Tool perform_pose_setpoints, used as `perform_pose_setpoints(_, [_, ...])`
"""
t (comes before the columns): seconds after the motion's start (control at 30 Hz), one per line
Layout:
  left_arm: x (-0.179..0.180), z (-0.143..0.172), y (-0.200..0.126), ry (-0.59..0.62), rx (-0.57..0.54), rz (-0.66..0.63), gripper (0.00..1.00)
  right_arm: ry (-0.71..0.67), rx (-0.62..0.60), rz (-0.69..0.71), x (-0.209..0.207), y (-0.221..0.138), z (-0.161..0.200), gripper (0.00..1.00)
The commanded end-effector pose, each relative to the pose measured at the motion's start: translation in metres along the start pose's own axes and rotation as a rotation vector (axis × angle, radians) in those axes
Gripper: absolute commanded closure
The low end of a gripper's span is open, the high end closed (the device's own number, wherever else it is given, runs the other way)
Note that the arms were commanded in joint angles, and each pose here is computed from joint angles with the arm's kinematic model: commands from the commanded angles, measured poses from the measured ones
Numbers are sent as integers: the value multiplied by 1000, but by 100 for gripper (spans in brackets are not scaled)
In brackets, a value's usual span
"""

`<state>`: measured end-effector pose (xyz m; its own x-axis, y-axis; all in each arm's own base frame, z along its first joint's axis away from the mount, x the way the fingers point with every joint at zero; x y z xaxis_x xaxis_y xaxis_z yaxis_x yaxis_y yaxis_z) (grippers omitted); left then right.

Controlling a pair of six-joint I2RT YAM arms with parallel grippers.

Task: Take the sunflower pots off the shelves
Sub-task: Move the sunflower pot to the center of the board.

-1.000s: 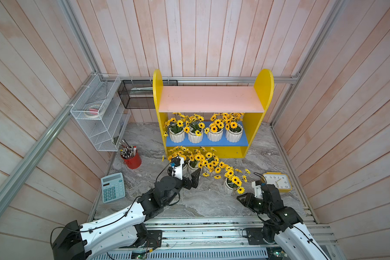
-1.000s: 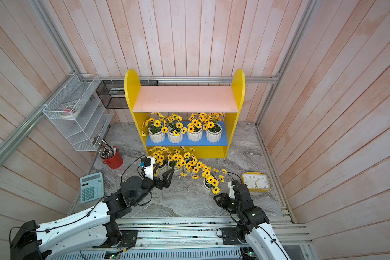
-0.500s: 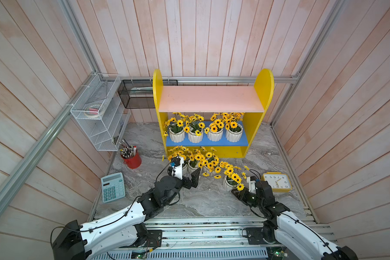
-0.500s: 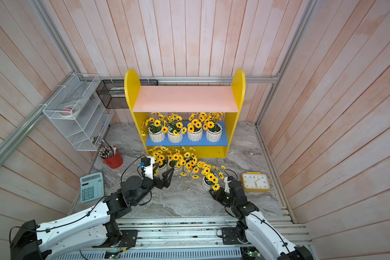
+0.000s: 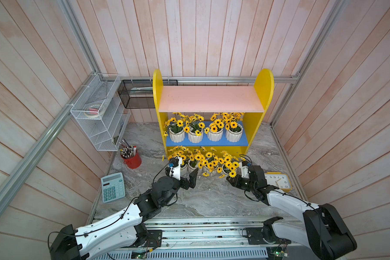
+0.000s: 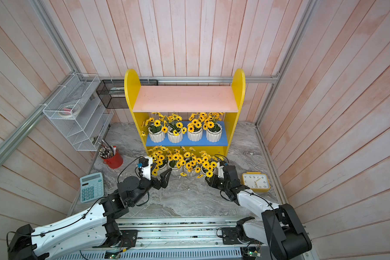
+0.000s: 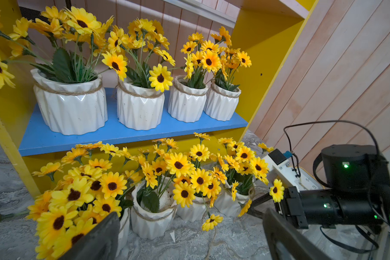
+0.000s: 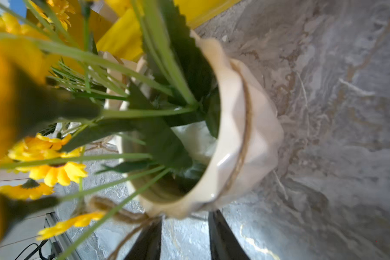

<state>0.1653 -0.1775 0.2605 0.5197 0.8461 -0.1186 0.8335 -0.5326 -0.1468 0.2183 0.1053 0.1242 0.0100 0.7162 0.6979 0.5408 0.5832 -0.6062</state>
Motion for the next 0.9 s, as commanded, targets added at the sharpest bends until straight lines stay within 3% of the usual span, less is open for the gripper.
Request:
perform_pose_setpoints(0.0, [3,-9,-1,30,-14,-31,0,-67,-37,-6,5,5,-9,66])
perform_pose_setpoints(0.63, [4,-21,0,87,-21,-58,0,-149,-66,67,4,12,-22,66])
perform_pose_setpoints(0.87, [1,-47,3,157,-13,-74,0,-122,-39,78,7,-13,-8,58])
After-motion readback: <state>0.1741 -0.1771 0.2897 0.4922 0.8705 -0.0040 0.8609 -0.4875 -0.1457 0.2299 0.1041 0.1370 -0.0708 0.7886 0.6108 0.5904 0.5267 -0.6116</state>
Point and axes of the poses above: each gripper's point midway between its finger pads, its own y axis out along the fingers, its own x axis along the line the jaws close on, z = x × y, the point moved 10 cm from there along -y, back along the fingers, and after that the axes turned 7 degrees about y, right-handed, at the moved point
